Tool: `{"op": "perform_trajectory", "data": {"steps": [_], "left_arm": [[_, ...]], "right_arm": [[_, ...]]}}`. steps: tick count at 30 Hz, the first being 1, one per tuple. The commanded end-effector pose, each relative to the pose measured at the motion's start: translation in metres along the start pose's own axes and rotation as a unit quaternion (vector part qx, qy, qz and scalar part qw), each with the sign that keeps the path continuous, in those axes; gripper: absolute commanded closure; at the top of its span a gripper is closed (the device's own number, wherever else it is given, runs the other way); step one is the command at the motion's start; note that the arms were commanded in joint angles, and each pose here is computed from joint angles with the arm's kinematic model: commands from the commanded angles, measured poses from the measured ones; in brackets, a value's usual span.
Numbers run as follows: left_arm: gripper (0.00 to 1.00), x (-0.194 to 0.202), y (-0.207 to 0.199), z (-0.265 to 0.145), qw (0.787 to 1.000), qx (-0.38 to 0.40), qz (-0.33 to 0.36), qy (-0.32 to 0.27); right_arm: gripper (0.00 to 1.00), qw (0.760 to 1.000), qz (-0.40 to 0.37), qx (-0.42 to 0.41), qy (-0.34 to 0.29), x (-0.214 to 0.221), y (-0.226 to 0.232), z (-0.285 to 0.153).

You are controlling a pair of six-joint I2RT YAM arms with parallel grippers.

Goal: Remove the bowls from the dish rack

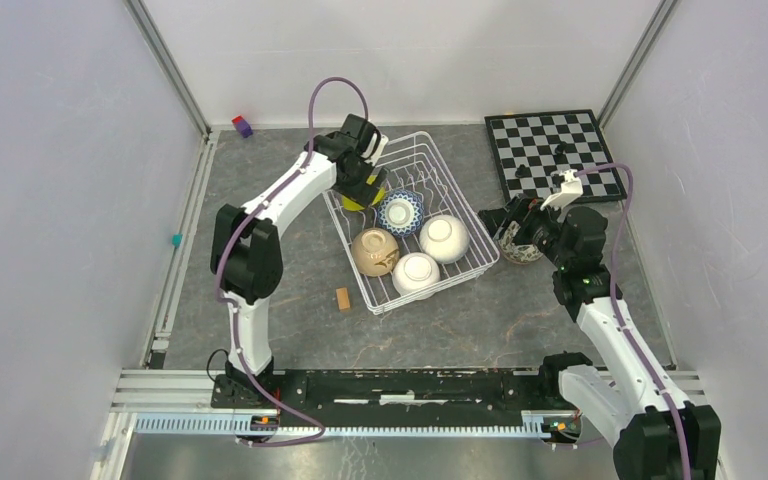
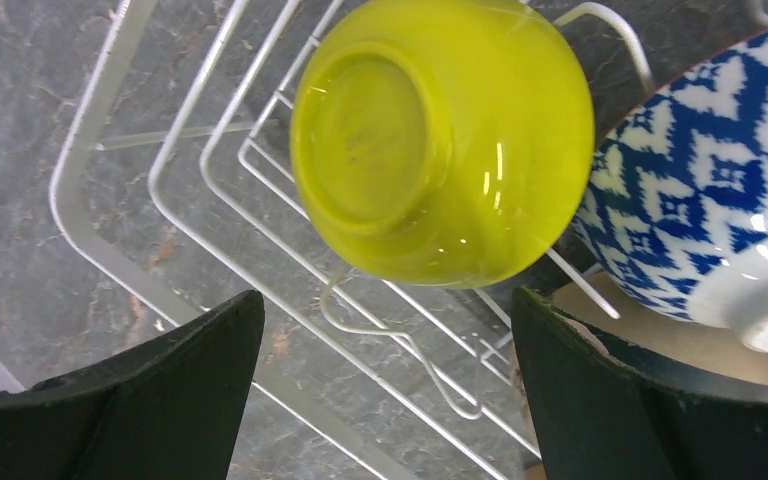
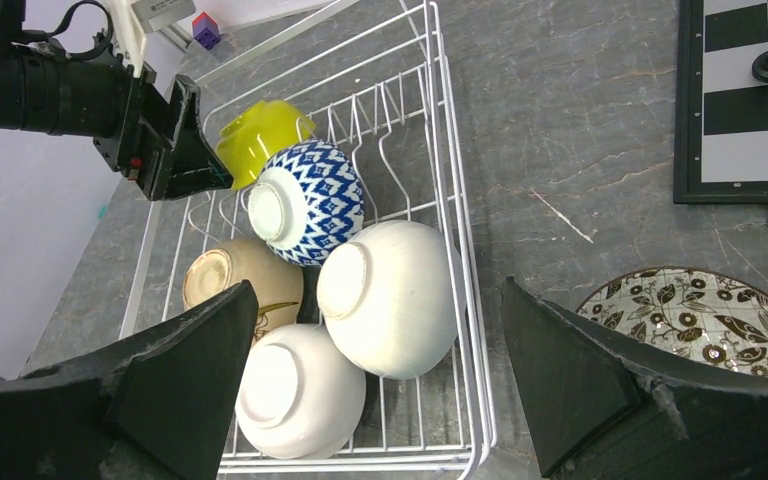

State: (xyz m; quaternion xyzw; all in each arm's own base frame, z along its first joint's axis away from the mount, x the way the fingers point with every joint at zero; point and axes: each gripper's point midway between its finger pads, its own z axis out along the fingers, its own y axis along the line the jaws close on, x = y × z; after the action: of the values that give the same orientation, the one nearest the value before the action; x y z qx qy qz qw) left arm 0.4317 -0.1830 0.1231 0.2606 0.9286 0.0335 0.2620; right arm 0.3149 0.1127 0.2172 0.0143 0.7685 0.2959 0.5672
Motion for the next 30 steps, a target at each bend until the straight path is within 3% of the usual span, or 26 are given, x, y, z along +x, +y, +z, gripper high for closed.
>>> {"op": "perform_trajectory", "data": {"steps": [1,13,30], "left_arm": [[0.02,-0.015,0.018,-0.005,0.998,-0.045,0.054,-0.007],[0.03,-0.014,-0.008,0.019,0.987,0.006,0.157,0.020],[0.04,-0.026,-0.018,0.032,0.987,0.000,0.157,0.018]], "right_arm": [[0.02,1.000,-0.007,-0.017,-0.009,-0.005,0.007,0.000],[0.02,1.000,-0.001,-0.015,-0.010,-0.006,0.006,0.003],[0.02,1.000,0.009,-0.008,-0.012,-0.004,0.004,0.003]]}}
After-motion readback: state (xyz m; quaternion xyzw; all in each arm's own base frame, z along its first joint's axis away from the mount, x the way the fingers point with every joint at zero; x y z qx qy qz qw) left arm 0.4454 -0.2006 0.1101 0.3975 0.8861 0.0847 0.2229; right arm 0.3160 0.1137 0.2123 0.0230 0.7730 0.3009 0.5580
